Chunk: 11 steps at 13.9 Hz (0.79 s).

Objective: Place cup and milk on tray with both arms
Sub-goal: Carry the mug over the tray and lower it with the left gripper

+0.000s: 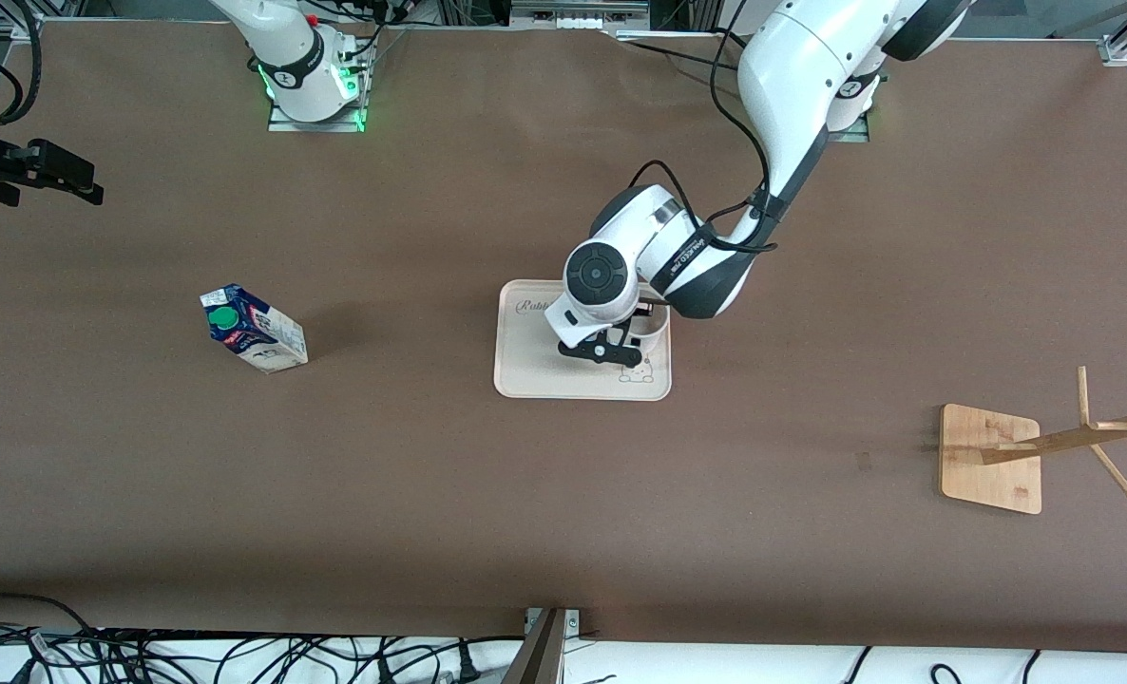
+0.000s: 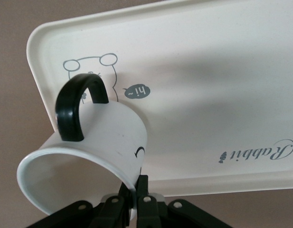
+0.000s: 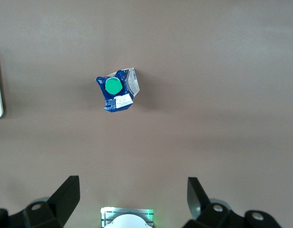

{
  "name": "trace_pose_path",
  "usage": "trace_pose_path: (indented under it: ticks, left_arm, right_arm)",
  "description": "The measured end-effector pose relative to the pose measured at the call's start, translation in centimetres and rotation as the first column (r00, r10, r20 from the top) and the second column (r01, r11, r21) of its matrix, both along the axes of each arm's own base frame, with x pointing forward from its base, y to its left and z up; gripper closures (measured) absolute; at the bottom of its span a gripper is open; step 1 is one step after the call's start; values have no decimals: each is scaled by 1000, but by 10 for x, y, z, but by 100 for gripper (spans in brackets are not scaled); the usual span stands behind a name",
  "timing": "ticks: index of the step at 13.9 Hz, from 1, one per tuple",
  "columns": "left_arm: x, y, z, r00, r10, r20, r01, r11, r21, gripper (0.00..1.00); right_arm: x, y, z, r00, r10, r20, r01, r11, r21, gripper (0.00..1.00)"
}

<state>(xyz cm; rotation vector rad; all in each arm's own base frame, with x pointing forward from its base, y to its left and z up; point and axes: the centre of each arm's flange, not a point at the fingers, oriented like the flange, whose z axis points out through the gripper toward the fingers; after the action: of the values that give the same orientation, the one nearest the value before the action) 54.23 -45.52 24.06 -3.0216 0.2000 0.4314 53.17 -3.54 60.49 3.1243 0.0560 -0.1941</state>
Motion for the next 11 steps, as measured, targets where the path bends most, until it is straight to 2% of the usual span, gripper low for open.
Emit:
trace_pose_path:
  ticks: [4,5,11]
  left_arm:
    - [0,0,-4,1000,2,-3,-2,1000,1,92]
    - [1,0,-8,1000,5,0,-5,1000,-1,87]
    - [13,-1,-26,998,28,49,-26,999,-43,31]
  right_arm:
    - [0,0,0,1000,0,0,0,1000,0,0]
    - [0,0,0,1000,0,-1,0,1000,0,0]
    - [9,7,-18,999,12,-35,-12,1000,1,0]
